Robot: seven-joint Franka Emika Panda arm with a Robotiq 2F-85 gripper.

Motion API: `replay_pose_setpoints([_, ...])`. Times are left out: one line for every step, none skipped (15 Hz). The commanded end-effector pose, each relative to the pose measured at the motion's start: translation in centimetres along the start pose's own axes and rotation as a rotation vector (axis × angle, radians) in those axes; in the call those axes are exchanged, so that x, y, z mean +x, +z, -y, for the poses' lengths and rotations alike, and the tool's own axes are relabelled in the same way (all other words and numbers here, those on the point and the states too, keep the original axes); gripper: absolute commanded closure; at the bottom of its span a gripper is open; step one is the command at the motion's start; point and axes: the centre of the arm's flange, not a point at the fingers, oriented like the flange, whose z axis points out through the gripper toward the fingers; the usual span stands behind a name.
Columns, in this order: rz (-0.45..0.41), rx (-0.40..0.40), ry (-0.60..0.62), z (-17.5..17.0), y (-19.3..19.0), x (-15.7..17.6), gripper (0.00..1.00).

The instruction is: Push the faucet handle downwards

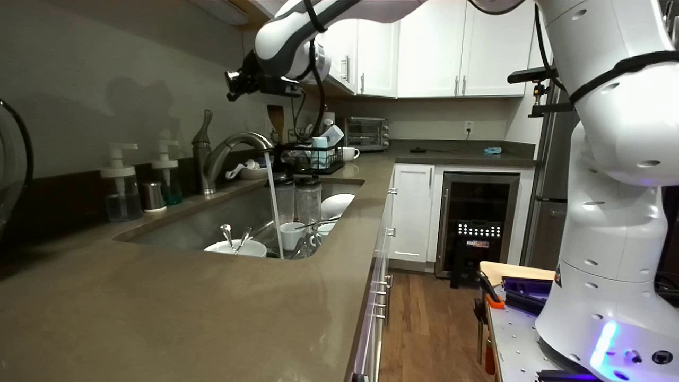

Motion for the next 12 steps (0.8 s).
replay_pose_setpoints([0.001,-0.003,-0.039,0.3,0.7,1.7,0.96])
replay_pose_setpoints([0.0,-0.003,-0.05,0.6,0.8,1.9,0.96])
replay_pose_setpoints([0.0,-0.001,-0.059,1.0,1.0,2.1,0.97])
replay_pose_setpoints([-0.002,0.002,-0.067,1.3,1.3,2.3,0.96])
replay_pose_setpoints([-0.004,0.005,-0.072,1.6,1.5,2.4,0.96])
replay_pose_setpoints([-0.004,0.011,-0.074,1.9,1.9,2.6,0.95])
replay_pose_setpoints([-0.004,0.014,-0.075,2.2,2.2,2.7,0.96])
replay_pose_setpoints([-0.006,0.018,-0.078,2.5,2.7,2.7,0.94])
replay_pose_setpoints([-0.006,0.023,-0.079,2.8,3.0,2.8,0.95])
replay_pose_setpoints([-0.009,0.027,-0.081,3.0,3.4,2.7,0.96])
replay_pose_setpoints([-0.01,0.03,-0.08,3.2,3.7,2.7,0.95])
replay_pose_setpoints([-0.011,0.034,-0.082,3.2,4.0,2.8,0.95])
